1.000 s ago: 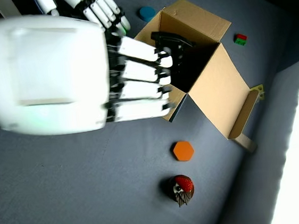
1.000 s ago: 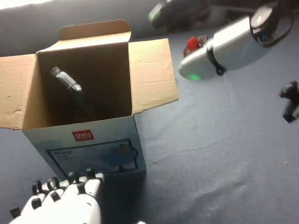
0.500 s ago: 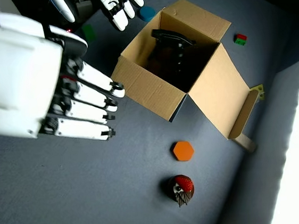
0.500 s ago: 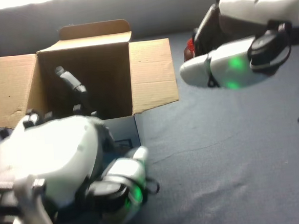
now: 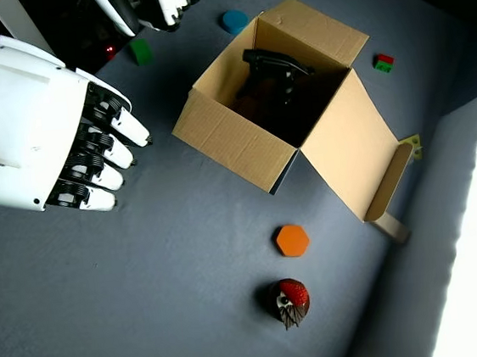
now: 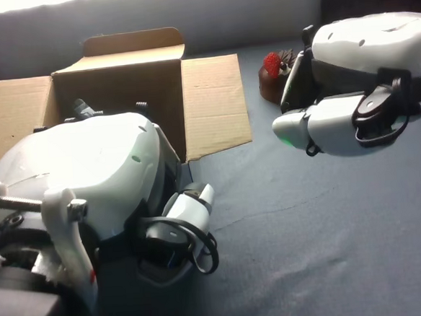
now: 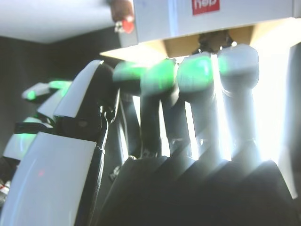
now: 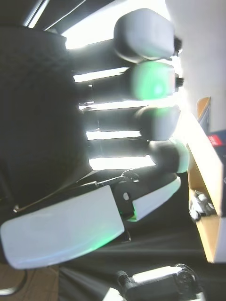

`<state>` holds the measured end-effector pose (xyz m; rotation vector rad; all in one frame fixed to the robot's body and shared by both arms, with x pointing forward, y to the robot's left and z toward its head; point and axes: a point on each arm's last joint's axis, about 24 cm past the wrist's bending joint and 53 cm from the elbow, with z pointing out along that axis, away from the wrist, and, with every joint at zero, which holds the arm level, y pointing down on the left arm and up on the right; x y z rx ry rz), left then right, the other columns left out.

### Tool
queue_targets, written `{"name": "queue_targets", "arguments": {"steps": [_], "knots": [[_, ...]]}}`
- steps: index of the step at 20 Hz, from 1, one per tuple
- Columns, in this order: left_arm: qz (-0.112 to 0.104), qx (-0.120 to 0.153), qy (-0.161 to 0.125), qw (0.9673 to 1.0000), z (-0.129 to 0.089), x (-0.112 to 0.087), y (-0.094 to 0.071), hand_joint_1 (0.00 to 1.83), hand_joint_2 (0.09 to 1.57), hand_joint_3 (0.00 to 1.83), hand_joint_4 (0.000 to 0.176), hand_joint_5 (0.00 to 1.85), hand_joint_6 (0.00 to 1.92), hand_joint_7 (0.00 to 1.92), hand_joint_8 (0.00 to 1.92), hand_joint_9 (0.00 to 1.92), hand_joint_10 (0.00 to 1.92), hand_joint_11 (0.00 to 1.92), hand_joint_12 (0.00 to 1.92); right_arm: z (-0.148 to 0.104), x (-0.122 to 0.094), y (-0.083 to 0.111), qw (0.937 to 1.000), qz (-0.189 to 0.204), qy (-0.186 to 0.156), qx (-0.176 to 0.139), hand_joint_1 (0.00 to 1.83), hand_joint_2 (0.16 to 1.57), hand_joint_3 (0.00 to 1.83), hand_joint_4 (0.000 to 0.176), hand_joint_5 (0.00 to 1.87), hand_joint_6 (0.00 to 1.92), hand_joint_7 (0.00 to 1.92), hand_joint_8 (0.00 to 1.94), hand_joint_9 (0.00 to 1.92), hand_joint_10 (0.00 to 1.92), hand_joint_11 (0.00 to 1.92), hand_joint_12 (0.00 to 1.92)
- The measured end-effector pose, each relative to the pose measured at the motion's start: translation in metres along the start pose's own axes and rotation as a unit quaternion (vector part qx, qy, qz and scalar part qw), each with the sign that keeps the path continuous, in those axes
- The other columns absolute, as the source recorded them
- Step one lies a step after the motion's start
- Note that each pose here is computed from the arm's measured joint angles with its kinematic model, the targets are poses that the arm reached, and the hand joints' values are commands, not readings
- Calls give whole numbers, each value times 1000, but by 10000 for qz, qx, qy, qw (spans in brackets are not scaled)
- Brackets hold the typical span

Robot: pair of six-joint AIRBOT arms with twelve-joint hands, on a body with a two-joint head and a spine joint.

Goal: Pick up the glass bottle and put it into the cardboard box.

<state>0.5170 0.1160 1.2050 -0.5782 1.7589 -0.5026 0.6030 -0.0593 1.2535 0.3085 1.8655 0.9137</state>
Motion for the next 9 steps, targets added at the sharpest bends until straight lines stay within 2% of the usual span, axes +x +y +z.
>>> {"name": "queue_targets", "arguments": {"steps": [5,9], "knots": [[-10,81,59,9999,3,3,-3,724,1467,10,176,1265,1921,1350,1921,1418,1921,1379,1921,1,8,-5,9999,37,111,47,761,1455,47,175,1236,1901,1343,1941,1432,1921,1525,1921],[-126,74,45,9999,4,2,-3,791,1447,0,176,1267,1921,1349,1921,1430,1921,1391,1921,1,8,-4,9999,65,111,26,778,1451,47,176,1240,1918,1350,1941,1434,1921,1527,1921]]}}
